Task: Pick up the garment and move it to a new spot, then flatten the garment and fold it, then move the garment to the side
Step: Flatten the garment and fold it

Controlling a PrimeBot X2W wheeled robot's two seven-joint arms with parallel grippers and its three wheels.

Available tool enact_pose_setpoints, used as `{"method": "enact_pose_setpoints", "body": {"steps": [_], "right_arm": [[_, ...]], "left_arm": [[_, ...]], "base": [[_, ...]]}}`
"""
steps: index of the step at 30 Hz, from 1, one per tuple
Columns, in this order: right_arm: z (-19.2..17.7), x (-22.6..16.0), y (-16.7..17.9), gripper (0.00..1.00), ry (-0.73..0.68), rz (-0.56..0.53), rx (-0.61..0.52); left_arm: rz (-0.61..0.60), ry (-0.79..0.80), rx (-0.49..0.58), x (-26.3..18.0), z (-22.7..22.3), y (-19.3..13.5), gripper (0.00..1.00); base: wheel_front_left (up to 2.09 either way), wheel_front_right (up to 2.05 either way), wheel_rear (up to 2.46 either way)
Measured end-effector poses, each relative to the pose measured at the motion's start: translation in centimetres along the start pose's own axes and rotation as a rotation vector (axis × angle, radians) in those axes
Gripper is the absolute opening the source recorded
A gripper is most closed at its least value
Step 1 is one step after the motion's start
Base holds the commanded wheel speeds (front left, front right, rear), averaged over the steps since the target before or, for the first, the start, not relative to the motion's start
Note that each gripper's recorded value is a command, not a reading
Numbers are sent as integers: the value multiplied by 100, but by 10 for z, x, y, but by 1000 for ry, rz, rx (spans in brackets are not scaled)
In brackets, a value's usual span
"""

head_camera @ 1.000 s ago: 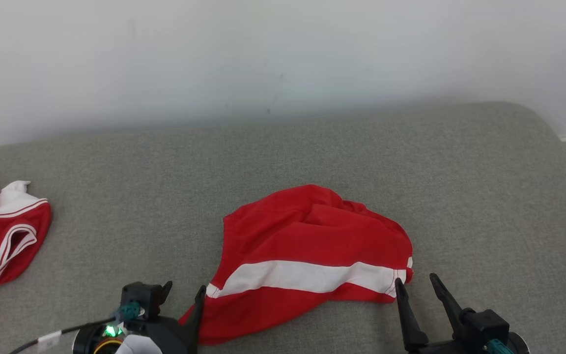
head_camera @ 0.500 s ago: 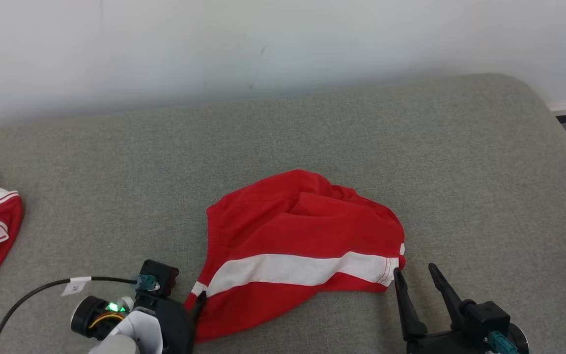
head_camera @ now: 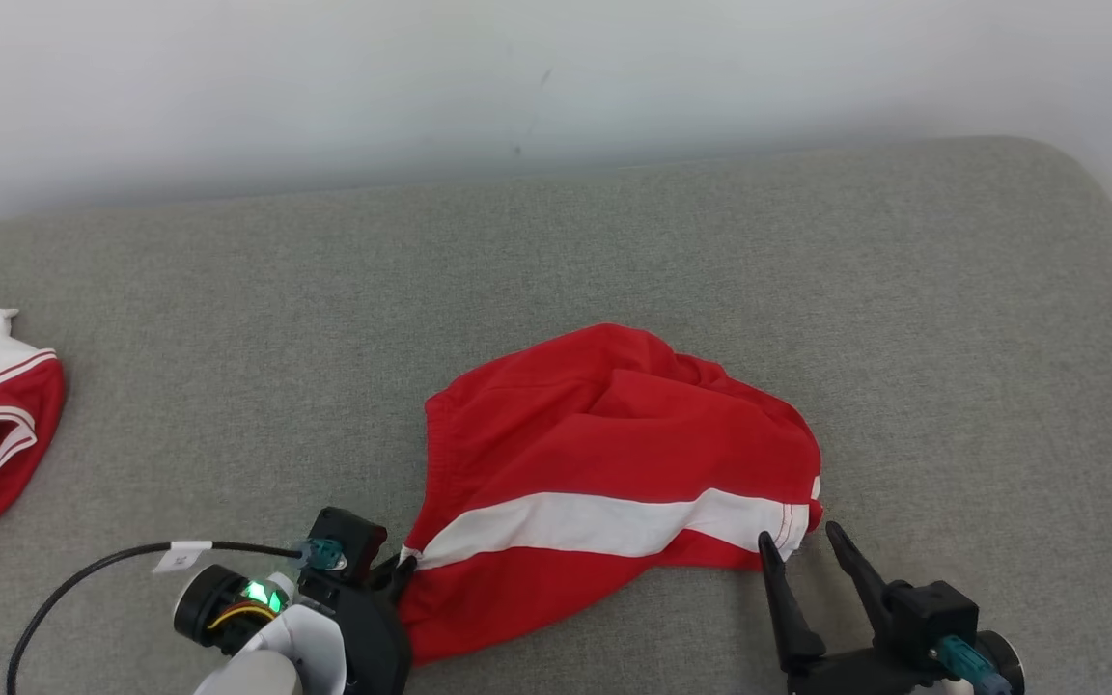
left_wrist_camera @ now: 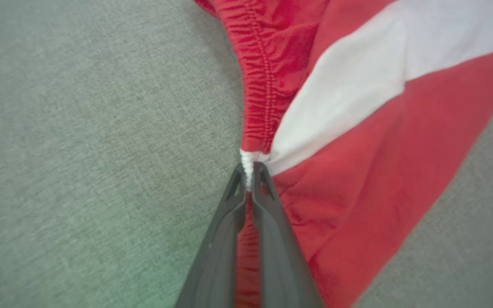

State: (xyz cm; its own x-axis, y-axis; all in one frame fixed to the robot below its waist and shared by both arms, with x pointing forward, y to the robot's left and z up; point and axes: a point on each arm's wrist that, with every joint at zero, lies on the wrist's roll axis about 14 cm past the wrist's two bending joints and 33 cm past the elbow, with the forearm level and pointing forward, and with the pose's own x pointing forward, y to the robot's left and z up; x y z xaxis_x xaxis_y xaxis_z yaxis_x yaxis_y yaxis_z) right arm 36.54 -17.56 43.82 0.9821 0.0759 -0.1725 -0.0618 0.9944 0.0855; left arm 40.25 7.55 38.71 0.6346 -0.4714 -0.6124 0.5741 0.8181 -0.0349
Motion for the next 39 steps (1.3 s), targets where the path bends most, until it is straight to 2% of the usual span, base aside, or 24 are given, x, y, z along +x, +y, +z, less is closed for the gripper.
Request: {"method": "enact_pose_setpoints", "body": {"steps": [5,10,19,23,24,25,26,27,28,32,39], "right_arm": [[-18,3,9,100,118,29,-4],[-27,7,13,100,185,42,-16],[-30,17,-7,100,231,-11,-40],[-29,18,2,100,231,16,-34],[-28,19,5,93,225,22,-35],[-28,19,7,60,226,28,-31],[-28,19,7,45,225,30,-28],[-28,19,9,5,224,34,-28],[-27,19,10,0,222,38,-27],[-16,20,13,0,171,45,-20],[36,21,7,0,-33,26,24]], "left_arm": [[79,-81,-69,-3,0,6,0],[95,-113,-133,-7,-9,-1,0],[101,-135,-152,-13,-10,-3,0],[96,-144,-150,-13,-7,-5,0],[95,-146,-149,-13,-5,-5,0],[94,-147,-148,-13,-5,-5,0],[92,-148,-147,-13,-5,-6,0],[91,-153,-147,-13,-3,-6,0],[90,-156,-148,-13,-3,-6,0],[96,-237,-178,-16,14,-4,0],[102,-542,-426,-39,72,12,0]], "base": [[0,0,0],[0,0,0],[0,0,0],[0,0,0],[0,0,0],[0,0,0],[0,0,0],[0,0,0],[0,0,0],[0,0,0],[0,0,0]]}}
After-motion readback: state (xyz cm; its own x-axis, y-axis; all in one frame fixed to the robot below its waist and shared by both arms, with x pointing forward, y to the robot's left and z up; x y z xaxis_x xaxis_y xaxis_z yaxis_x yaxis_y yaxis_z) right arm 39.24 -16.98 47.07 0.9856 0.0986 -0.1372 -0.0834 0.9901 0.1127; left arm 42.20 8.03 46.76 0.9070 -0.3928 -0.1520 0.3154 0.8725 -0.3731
